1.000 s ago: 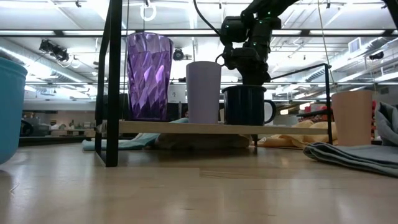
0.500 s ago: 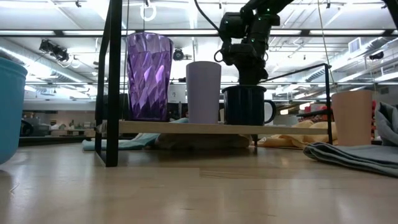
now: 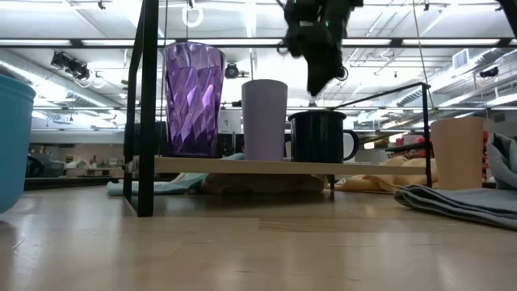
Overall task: Stack small to large cups/mugs on shelf
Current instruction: Put the blue mug on the shelf
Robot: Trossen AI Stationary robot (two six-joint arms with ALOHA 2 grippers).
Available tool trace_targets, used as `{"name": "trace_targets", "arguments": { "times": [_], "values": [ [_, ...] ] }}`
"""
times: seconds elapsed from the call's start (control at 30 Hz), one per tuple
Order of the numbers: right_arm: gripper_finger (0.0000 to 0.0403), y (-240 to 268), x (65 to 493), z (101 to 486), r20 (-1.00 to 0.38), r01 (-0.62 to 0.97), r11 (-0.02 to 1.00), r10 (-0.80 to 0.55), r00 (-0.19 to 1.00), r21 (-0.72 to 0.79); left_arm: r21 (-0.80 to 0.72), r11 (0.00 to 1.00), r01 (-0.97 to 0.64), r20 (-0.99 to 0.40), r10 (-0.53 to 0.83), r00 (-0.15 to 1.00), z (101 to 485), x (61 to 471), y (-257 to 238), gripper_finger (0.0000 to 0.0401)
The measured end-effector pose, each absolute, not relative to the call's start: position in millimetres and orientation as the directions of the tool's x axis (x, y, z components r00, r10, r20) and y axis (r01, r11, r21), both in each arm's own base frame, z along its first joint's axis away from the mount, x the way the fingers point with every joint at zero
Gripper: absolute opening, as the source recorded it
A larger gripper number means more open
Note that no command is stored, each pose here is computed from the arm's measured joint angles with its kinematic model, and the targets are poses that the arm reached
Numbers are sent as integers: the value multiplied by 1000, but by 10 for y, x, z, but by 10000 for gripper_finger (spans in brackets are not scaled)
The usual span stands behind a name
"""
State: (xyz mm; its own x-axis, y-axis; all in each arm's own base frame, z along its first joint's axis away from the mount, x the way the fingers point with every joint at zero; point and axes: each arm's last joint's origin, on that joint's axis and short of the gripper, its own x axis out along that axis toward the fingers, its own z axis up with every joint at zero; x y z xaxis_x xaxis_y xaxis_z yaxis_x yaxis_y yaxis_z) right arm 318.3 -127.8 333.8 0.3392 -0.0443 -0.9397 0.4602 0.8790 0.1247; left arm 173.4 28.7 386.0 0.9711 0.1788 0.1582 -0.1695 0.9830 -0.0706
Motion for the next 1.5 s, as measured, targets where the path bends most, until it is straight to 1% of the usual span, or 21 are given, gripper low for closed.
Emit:
{"name": "trace_targets", "arguments": {
  "times": [0.1,0.23,0.4,0.47,0.7,0.8,0.87,1.03,1.5],
  "values": [
    [115,-1232,3192,3579,-916,468,872,-62,396,143,-70,983,-170,156,179,972,3858,1735,286,107],
    [113,-1050,3176,3839,-903,453,877,-53,427,163,-74,983,-169,149,179,973,3851,1737,287,107],
    [112,-678,3091,4040,-897,371,913,-11,441,171,-75,983,-169,149,179,972,3851,1737,287,107],
    [112,-539,3031,4099,-896,365,915,-7,444,174,-75,983,-170,150,179,972,3851,1737,287,107],
    [109,-147,2781,4290,-883,413,906,-119,454,90,-77,983,-169,150,179,972,3852,1737,287,107],
    [109,-43,2677,4372,-864,443,892,-147,482,95,-77,983,-169,151,179,972,3853,1736,287,107],
    [109,17,2618,4415,-852,457,883,-157,499,104,-77,983,-169,152,179,972,3853,1736,287,107],
    [109,95,2568,4453,-831,474,878,-213,514,68,-78,983,-169,152,179,972,3854,1736,287,107],
    [109,17,2575,4454,-826,497,866,-244,509,50,-91,982,-166,152,179,972,3853,1736,287,107]
  ]
}}
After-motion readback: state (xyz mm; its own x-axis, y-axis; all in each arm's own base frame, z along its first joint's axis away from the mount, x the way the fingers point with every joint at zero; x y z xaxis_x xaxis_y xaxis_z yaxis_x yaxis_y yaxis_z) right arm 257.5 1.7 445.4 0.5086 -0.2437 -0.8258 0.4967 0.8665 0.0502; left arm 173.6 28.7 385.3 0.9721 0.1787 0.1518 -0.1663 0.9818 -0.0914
